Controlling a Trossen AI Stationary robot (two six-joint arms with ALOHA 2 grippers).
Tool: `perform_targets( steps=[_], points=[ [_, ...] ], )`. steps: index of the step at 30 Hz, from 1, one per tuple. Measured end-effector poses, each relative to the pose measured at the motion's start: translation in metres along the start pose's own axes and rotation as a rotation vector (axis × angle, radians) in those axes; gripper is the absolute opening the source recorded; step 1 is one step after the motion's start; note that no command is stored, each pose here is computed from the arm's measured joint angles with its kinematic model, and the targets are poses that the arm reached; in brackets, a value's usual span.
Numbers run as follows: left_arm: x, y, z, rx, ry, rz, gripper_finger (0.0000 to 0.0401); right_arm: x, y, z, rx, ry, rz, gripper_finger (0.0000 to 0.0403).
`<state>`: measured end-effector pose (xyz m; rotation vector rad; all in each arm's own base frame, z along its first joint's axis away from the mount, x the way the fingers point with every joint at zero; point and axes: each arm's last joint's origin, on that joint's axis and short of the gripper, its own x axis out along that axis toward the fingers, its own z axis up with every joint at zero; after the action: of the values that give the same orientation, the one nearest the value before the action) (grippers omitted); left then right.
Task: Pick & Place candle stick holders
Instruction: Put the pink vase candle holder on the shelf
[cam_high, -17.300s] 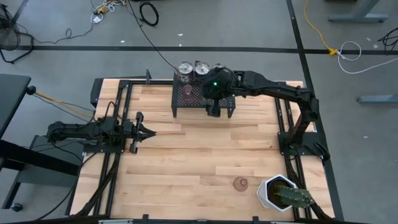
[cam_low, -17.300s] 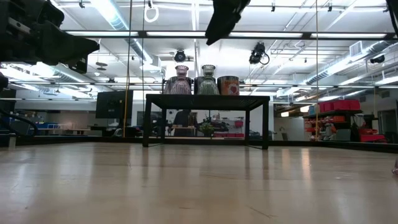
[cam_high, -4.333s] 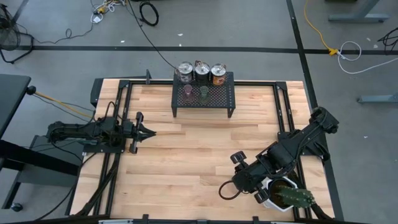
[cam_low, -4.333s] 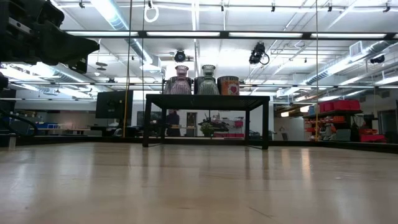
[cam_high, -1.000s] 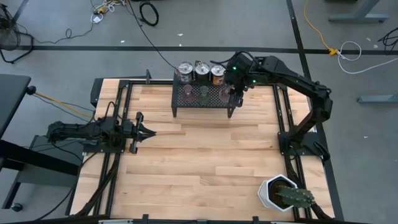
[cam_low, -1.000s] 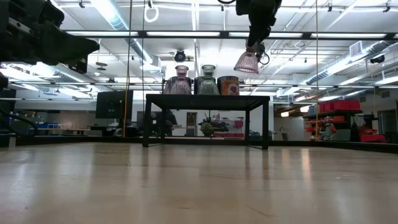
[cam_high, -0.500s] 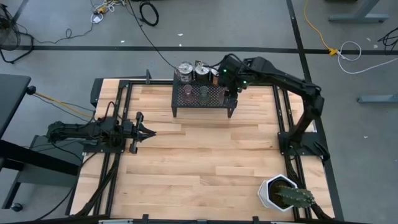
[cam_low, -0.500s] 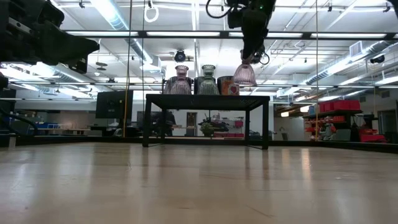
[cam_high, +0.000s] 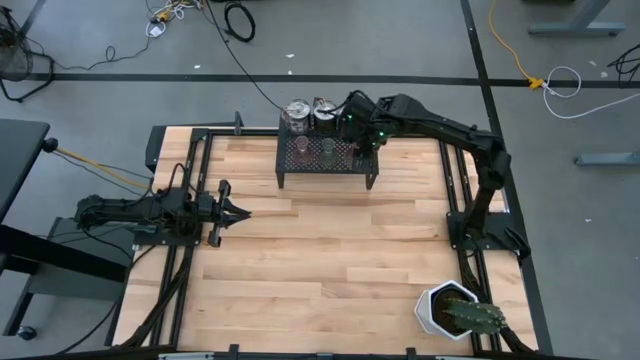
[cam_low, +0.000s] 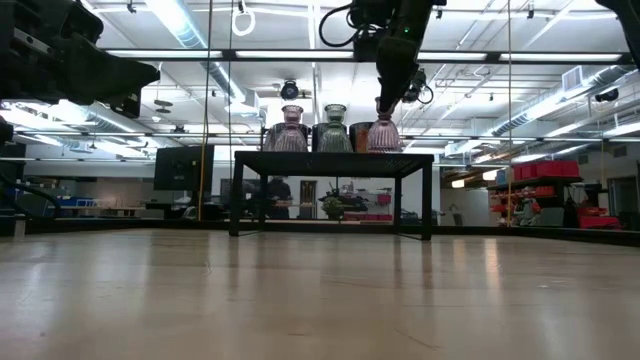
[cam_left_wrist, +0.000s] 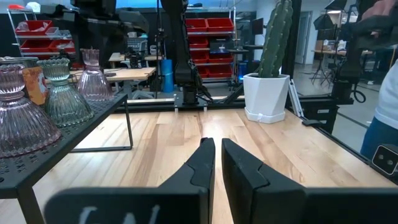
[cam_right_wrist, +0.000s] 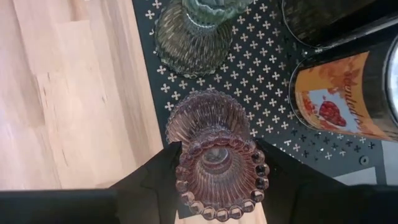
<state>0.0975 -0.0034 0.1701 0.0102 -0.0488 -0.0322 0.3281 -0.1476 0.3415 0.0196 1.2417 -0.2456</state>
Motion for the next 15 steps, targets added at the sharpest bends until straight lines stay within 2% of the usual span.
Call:
perform_targets(
  steps=[15],
  points=[
    [0.000, 0.000, 0.000, 0.000, 0.000, -0.001, 0.0034, 0.004, -0.014, -0.001, 0.040, -0.004, -0.013, 0.0167]
  ],
)
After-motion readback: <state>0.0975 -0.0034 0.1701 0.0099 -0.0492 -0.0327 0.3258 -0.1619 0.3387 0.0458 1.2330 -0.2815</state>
